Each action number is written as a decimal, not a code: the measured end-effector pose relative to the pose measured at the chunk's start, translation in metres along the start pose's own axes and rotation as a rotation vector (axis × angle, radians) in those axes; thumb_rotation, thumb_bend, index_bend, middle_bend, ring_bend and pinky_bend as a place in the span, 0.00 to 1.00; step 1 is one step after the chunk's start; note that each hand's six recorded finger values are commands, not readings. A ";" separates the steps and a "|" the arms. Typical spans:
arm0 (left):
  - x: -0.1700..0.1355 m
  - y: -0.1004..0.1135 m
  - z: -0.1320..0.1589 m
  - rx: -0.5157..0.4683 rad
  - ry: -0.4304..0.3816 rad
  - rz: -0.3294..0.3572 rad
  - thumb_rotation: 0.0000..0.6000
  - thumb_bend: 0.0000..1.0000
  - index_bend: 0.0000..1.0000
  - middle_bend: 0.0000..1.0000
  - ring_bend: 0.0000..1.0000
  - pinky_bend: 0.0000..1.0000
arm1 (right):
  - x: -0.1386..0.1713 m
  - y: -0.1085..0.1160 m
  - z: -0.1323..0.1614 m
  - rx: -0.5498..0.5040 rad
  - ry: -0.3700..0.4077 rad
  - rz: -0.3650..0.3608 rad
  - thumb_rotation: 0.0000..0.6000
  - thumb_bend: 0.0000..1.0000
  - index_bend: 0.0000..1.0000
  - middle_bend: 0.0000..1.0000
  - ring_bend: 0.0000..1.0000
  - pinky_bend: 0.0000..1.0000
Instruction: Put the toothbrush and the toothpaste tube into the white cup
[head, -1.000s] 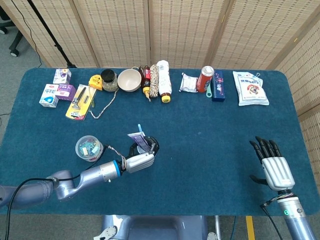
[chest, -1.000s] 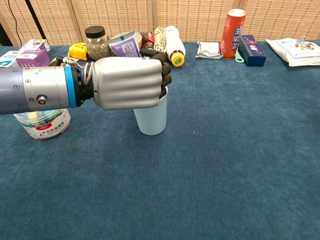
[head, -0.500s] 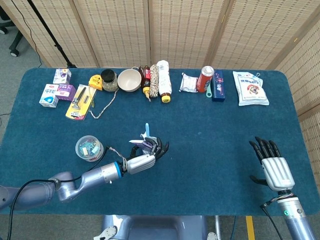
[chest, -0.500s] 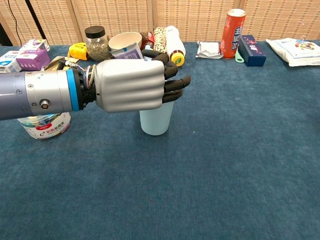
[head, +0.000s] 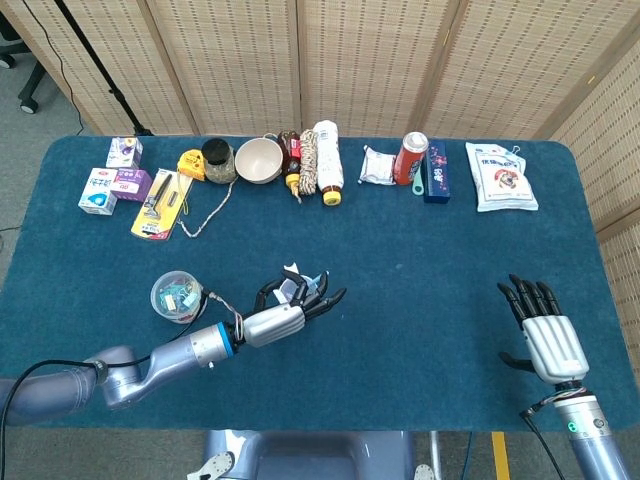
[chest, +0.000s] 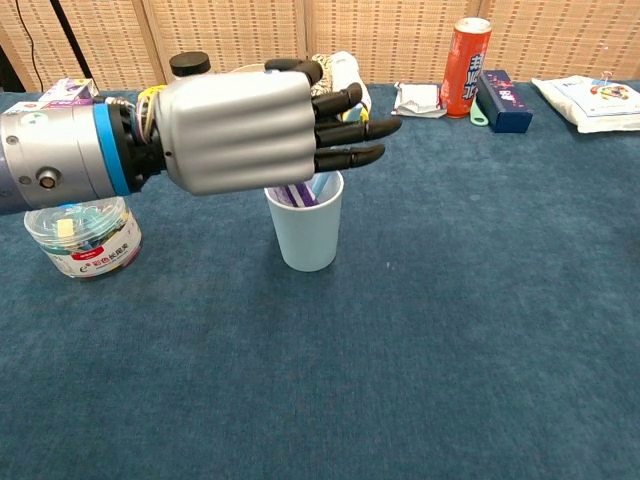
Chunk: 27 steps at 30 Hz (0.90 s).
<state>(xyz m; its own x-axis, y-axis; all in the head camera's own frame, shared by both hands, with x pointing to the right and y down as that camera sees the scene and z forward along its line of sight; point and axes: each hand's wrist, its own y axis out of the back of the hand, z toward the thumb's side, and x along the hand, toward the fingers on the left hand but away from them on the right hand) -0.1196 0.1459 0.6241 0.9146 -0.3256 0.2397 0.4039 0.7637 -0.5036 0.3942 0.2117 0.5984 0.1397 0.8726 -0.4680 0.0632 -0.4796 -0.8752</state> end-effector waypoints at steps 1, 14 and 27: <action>-0.002 0.002 -0.005 -0.012 0.017 0.003 1.00 0.35 0.01 0.00 0.15 0.54 | 0.000 0.000 0.000 0.000 0.001 0.002 1.00 0.00 0.01 0.00 0.00 0.00; -0.073 -0.014 -0.097 -0.350 0.419 -0.124 1.00 0.20 0.00 0.00 0.00 0.28 | 0.001 -0.002 0.004 0.011 0.007 0.005 1.00 0.00 0.01 0.00 0.00 0.00; -0.215 -0.066 -0.081 -1.013 0.765 -0.504 1.00 0.07 0.00 0.00 0.00 0.11 | -0.001 0.016 -0.004 0.073 -0.023 -0.129 1.00 0.00 0.00 0.00 0.00 0.00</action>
<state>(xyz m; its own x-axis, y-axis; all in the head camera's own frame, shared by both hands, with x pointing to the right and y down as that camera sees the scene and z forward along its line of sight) -0.3408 0.1206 0.5386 0.3140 -0.9217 0.2278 0.2281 -0.1597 -0.9605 0.3986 0.2027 0.5851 0.1128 0.9287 -0.3532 0.0076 -0.3563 -0.9343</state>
